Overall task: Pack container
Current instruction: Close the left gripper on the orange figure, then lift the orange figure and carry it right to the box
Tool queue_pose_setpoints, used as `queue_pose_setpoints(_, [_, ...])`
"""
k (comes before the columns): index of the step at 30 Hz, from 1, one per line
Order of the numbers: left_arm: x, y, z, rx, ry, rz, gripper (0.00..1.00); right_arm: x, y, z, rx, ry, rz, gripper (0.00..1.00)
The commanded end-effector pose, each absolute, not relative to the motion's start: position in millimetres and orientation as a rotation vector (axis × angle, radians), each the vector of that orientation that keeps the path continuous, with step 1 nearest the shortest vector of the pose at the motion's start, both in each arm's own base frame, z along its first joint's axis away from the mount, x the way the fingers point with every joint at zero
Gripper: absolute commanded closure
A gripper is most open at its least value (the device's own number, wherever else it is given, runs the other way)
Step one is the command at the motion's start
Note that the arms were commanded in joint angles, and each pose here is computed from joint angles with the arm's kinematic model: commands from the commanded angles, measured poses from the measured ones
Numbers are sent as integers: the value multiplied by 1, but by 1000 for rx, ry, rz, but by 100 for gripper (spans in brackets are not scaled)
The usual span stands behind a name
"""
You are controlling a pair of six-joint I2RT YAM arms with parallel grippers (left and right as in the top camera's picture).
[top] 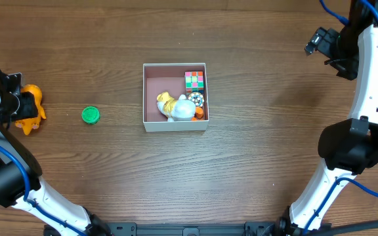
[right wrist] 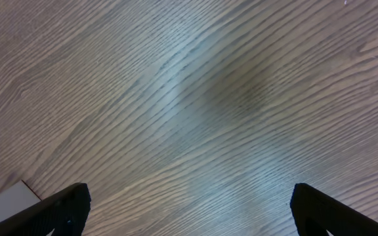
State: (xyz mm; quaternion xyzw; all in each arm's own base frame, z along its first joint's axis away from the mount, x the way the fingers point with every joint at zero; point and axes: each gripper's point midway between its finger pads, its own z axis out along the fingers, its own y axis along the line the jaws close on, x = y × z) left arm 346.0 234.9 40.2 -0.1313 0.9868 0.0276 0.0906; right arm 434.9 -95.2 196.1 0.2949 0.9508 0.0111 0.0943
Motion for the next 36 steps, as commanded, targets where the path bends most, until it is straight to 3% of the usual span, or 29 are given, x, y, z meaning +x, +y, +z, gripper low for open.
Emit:
queue_pose_setpoints(1, [353, 236, 42, -400, 2913, 48, 57, 436, -95, 199, 882, 2806, 36, 0])
queue_pose_setpoints(4, [353, 235, 43, -435, 2907, 42, 62, 436, -95, 199, 882, 2806, 36, 0])
queue_pose_setpoints(9, [369, 232, 65, -475, 2846, -30, 61, 436, -95, 199, 882, 2806, 36, 0])
queue_pose_setpoints(18, [435, 196, 187, -268, 2637, -162, 56, 436, -95, 199, 882, 2806, 36, 0])
queue_pose_setpoints(26, [467, 88, 246, -22, 2561, -356, 55, 436, -95, 199, 882, 2806, 36, 0])
queue_pose_setpoints(36, [472, -76, 255, 136, 2595, -581, 56, 436, -95, 199, 882, 2806, 36, 0])
